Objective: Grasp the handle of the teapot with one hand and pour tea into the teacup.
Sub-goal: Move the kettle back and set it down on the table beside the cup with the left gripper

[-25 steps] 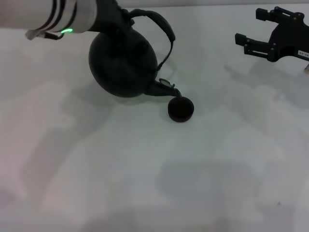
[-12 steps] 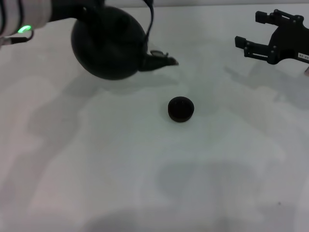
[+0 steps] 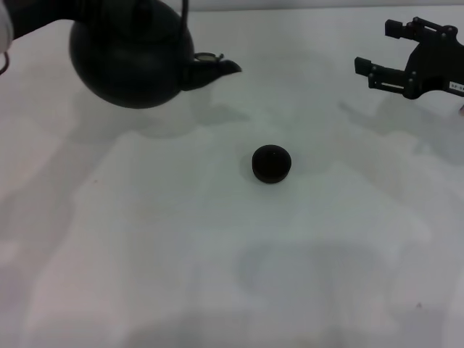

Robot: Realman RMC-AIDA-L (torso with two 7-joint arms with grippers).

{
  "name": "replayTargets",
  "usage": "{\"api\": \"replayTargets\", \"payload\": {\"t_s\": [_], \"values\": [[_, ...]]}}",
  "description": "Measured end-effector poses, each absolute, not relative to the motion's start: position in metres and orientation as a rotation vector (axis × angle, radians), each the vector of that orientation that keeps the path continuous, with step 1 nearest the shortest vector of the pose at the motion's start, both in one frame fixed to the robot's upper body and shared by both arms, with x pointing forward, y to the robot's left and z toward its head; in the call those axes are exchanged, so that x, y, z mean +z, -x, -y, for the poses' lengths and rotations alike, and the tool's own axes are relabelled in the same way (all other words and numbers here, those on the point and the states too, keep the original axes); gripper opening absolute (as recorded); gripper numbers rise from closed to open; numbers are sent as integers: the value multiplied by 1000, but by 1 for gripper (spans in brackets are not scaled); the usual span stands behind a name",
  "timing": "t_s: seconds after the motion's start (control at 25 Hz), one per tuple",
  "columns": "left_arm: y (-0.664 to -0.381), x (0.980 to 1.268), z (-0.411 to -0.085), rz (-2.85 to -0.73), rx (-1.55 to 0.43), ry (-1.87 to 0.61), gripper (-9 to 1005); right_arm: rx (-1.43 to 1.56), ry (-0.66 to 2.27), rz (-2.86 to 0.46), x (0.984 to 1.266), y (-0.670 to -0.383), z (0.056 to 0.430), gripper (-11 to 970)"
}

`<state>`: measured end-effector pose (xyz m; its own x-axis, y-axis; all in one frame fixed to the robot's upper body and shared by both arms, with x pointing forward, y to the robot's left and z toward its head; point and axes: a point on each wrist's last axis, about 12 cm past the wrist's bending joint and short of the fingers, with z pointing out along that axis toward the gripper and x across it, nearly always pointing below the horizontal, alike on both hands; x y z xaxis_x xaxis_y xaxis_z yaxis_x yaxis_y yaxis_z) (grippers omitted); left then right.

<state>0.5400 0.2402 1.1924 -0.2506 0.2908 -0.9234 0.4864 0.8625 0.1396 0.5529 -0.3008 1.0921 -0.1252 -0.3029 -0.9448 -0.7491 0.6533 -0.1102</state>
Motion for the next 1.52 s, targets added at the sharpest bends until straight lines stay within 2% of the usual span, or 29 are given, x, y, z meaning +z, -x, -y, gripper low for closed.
{"api": "replayTargets", "payload": {"t_s": [0.6, 1.0, 1.52], "values": [[-517, 1147, -274, -1804, -309, -465, 123, 495, 843, -1746, 1082, -548, 303, 825], [-497, 1117, -310, -1737, -393, -385, 122, 503, 842, -1754, 1080, -549, 302, 825], [-489, 1077, -331, -1738, -480, -322, 120, 507, 841, -1760, 1078, -548, 301, 825]]}}
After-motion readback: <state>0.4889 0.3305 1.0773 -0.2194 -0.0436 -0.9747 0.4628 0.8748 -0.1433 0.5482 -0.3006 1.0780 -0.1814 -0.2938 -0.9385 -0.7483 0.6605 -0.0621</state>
